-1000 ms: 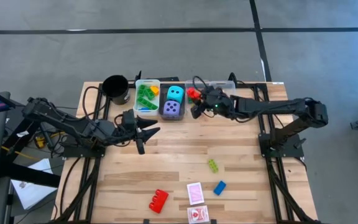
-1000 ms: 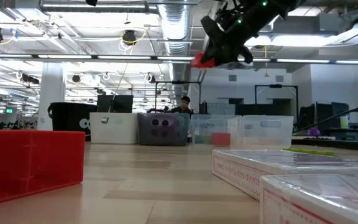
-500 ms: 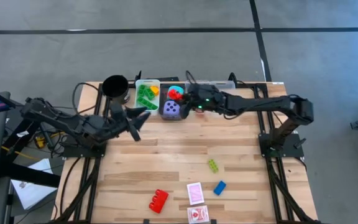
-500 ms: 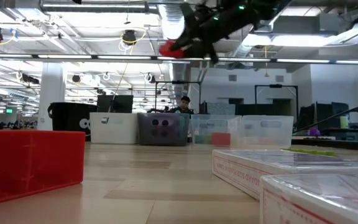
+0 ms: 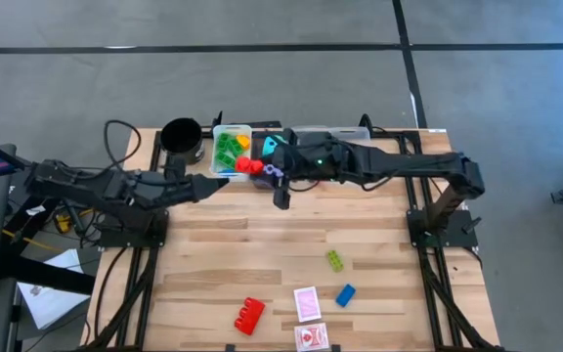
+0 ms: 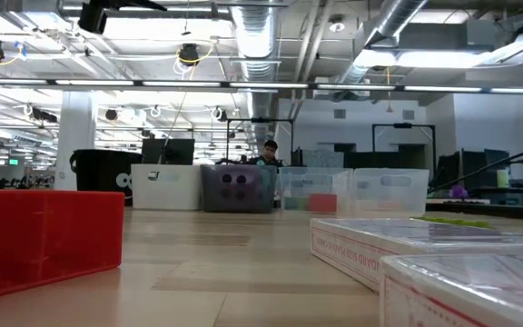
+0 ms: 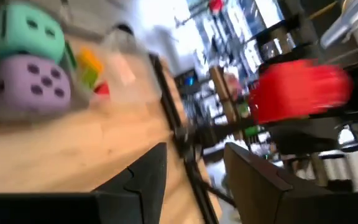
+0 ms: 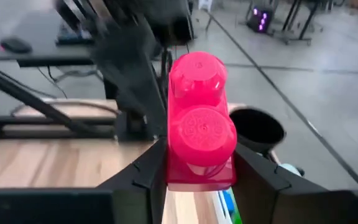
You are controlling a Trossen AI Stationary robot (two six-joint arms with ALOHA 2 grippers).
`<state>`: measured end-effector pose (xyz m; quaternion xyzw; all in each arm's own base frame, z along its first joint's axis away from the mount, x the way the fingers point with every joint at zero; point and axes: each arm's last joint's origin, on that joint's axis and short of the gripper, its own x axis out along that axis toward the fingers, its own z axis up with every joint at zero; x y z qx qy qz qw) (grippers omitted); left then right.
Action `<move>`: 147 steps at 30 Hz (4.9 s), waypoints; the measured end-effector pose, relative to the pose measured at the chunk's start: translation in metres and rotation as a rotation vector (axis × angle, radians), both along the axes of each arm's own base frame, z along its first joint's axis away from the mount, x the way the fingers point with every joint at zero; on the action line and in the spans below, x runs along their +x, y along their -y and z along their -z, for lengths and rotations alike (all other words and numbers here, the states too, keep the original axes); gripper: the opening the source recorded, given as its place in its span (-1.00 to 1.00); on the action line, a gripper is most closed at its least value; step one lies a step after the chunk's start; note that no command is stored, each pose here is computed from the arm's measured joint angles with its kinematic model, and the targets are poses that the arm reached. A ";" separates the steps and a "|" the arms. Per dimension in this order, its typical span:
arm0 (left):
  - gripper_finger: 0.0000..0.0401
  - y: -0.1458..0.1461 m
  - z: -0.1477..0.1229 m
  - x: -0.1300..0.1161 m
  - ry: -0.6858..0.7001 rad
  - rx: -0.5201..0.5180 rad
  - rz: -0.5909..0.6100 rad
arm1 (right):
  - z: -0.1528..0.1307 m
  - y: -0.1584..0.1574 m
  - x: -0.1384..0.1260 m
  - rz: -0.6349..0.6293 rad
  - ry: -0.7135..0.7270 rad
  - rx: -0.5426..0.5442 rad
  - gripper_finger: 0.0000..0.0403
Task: Pick & Place Toys
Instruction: Put the big red 2-stud game piece into the white bin, then put the big red 3-stud game piece into the white bin
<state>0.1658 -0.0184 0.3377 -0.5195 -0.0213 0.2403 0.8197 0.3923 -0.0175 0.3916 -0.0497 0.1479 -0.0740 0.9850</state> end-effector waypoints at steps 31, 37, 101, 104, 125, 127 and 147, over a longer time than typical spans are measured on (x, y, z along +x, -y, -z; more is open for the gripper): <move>0.82 -0.021 -0.013 0.041 0.222 -0.015 0.238 | -0.004 -0.026 -0.005 -0.052 -0.053 0.040 -0.31; 0.80 -0.028 -0.014 0.042 0.233 -0.011 0.228 | -0.003 -0.029 -0.005 -0.075 -0.057 0.076 -0.32; -0.09 -0.022 -0.011 0.054 0.220 0.068 0.363 | 0.000 -0.023 -0.001 -0.059 -0.058 0.065 -0.10; -0.08 -0.025 -0.011 0.054 0.218 0.071 0.359 | -0.003 -0.028 -0.003 -0.066 -0.048 0.034 -0.05; -0.16 -0.092 0.016 0.037 -0.233 0.340 0.009 | -0.044 -0.056 -0.042 0.085 0.067 -0.073 -0.02; -0.15 -0.101 0.021 0.032 -0.318 0.358 -0.055 | -0.042 -0.061 -0.042 0.074 0.051 -0.064 -0.02; 0.21 -0.131 0.028 0.012 -0.507 0.395 -0.242 | -0.020 -0.069 -0.052 0.151 -0.160 -0.030 -0.02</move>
